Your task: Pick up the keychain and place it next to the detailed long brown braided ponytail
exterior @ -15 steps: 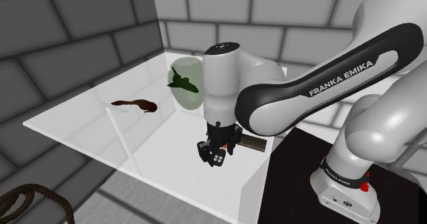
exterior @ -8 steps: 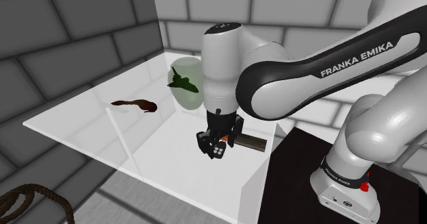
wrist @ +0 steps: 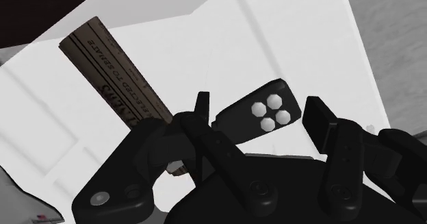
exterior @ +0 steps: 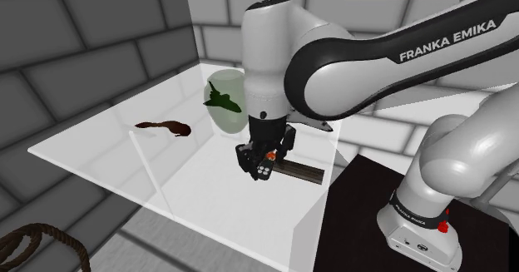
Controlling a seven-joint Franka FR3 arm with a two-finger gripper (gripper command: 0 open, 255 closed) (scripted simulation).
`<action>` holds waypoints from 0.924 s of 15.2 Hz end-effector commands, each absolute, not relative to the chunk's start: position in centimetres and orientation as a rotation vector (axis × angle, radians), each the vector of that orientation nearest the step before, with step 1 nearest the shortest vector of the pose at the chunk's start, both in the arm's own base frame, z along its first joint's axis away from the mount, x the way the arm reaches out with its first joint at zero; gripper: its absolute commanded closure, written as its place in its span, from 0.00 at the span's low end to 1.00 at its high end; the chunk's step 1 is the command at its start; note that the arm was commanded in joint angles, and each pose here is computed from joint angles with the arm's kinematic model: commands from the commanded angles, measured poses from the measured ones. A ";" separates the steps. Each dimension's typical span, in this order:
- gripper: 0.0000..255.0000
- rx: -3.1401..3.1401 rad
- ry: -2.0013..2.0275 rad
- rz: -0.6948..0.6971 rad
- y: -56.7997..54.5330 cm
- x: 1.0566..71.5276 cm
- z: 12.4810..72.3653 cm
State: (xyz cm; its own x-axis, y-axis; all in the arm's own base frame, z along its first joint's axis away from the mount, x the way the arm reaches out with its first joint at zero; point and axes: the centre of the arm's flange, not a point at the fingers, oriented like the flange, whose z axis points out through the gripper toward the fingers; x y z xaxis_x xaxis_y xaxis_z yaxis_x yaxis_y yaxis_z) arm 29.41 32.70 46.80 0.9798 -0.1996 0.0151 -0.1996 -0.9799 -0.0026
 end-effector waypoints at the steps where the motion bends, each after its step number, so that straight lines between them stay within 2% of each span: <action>1: 1.00 -3.125 0.315 -0.024 32.1 31.4 47.0; 14: 1.00 -3.125 0.315 -0.024 27.6 48.0 47.0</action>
State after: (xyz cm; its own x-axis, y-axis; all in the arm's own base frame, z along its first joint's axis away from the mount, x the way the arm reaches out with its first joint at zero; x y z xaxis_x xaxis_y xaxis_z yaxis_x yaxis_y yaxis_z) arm 46.59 27.76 47.00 0.9796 -0.2004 0.0142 -0.2004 -0.9797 -0.0025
